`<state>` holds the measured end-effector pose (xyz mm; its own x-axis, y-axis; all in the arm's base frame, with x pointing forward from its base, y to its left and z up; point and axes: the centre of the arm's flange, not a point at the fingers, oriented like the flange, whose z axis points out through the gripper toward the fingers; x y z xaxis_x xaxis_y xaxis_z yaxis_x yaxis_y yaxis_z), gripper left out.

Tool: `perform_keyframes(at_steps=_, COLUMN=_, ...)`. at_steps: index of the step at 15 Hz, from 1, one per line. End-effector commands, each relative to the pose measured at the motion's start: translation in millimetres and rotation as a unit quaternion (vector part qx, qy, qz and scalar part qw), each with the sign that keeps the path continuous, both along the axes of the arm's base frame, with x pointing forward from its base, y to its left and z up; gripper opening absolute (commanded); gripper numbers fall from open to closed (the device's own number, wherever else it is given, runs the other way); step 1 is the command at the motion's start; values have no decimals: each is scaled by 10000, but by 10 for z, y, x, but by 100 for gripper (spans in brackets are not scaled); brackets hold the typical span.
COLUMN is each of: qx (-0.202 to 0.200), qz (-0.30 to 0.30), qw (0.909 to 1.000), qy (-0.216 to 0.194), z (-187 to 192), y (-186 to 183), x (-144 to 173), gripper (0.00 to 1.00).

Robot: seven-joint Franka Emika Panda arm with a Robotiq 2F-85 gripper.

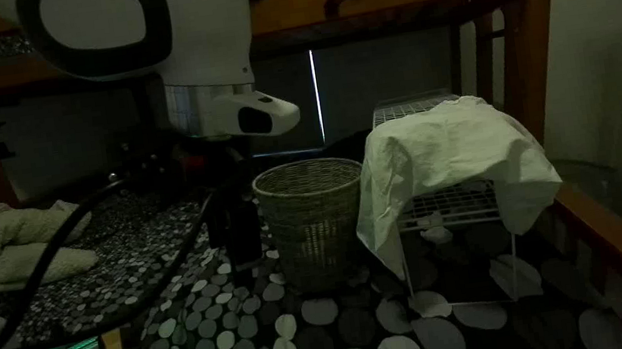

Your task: Move the pillowcase from the rack to the basket

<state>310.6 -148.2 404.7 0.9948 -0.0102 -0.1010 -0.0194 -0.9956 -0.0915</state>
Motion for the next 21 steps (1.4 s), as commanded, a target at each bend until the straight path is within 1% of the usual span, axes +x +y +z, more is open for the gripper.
perform_keyframes(at_steps=1, qx=0, qz=0, qw=10000, qy=1, z=-1, y=0, x=0, gripper=100)
perform_keyframes(at_steps=18, qx=0, qz=0, qw=10000, qy=1, z=-1, y=0, x=0, gripper=100)
perform_keyframes(at_steps=20, qx=496, qz=-569, qw=9971, qy=-101, z=104, y=192, x=180, gripper=100)
perform_keyframes(at_steps=21, qx=674, qz=-798, qw=9941, qy=-289, z=183, y=275, x=288, gripper=100)
